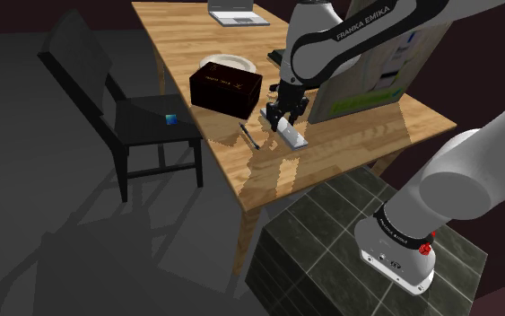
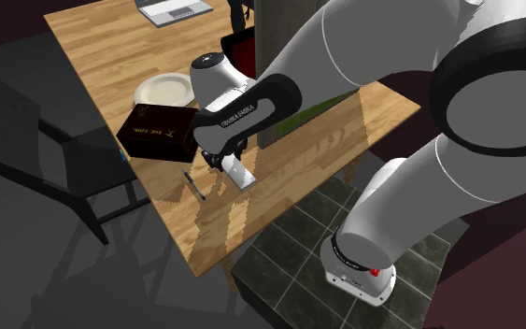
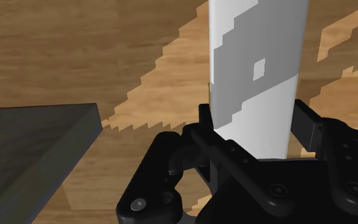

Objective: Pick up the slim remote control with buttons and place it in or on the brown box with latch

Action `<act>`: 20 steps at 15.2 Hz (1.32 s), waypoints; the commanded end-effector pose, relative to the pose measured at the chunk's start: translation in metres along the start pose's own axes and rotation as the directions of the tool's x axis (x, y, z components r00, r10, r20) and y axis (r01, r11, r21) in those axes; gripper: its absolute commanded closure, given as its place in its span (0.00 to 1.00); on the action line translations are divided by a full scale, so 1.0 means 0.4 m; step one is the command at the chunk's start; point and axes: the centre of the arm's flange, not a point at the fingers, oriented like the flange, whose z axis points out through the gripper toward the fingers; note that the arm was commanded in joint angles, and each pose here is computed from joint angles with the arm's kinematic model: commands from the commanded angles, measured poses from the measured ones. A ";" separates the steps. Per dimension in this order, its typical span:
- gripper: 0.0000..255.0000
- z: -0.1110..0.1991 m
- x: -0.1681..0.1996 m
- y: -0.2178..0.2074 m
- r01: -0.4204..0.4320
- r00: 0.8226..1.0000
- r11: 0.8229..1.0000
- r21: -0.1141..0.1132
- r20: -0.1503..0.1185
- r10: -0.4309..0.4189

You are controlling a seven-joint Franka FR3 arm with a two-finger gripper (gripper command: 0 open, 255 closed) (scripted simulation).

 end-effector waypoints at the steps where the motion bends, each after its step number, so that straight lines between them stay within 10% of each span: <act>1: 1.00 0.000 0.000 0.000 0.000 1.000 1.000 0.000 0.000 0.000; 20: 1.00 -0.198 -0.003 0.002 0.000 1.000 1.000 0.000 0.000 0.000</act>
